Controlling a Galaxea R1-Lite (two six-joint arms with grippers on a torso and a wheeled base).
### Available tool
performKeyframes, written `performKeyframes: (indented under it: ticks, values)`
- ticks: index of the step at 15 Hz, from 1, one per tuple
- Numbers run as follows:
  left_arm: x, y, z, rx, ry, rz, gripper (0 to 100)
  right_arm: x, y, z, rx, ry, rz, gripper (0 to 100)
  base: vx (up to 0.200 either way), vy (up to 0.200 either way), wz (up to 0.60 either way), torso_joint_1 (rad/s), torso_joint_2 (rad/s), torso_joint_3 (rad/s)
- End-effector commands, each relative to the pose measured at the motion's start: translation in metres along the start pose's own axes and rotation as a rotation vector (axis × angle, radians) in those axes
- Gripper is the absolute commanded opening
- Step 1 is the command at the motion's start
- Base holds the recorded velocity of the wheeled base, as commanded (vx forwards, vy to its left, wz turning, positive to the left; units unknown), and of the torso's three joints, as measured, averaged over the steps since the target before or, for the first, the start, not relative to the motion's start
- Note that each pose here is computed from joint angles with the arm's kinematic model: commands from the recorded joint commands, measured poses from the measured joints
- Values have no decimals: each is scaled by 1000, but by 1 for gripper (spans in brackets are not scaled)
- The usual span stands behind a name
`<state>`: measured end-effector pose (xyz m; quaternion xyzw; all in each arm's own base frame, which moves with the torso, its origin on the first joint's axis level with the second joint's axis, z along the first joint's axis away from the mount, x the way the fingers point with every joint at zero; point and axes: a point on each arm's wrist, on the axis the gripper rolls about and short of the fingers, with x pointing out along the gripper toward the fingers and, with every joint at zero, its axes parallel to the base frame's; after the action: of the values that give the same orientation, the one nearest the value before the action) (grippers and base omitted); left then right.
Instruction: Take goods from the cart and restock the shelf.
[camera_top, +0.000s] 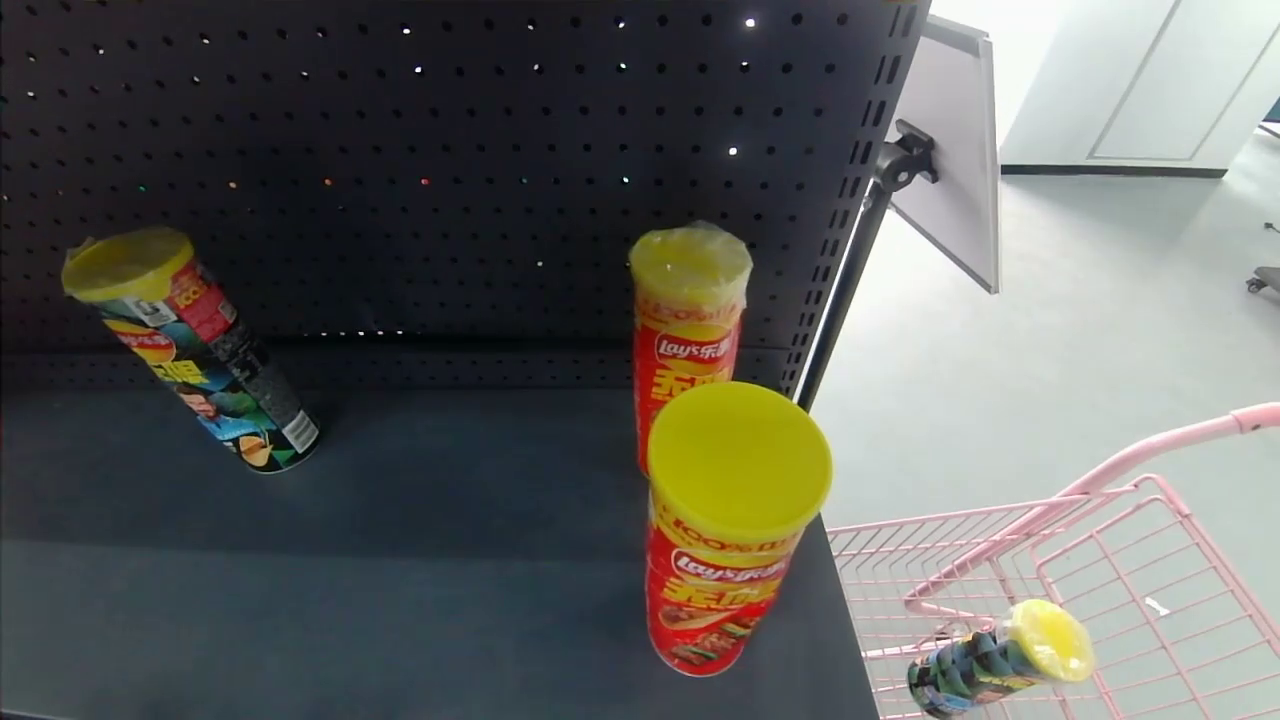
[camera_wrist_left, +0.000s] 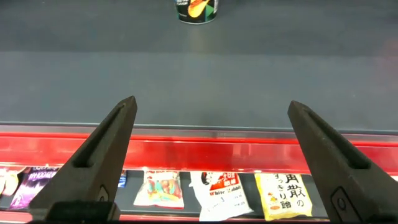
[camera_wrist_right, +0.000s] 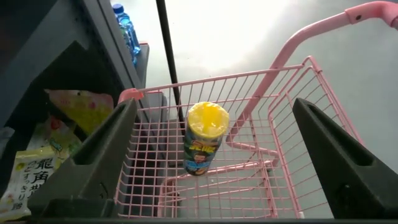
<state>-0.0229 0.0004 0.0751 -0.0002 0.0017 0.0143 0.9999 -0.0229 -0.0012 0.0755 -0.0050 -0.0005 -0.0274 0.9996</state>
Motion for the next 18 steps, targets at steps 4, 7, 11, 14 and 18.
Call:
performKeyframes:
  ticks: [4,7,11,14,18]
  values:
    - [0,0,0,0,0,1,100,0,0,0,-1,1,0,100,0,0,0,0,0,0]
    - [0,0,0,-1,1,1,100,0,0,0,-1,1,0,100,0,0,0,0,0,0]
    - [0,0,0,-1,1,1,100,0,0,0,-1,1,0,100,0,0,0,0,0,0]
    - [0,0,0,-1,1,1,100,0,0,0,-1,0,0,100,0,0,0,0,0,0]
    - [0,0,0,-1,1,1,100,0,0,0,-1,0,0,100,0,0,0,0,0,0]
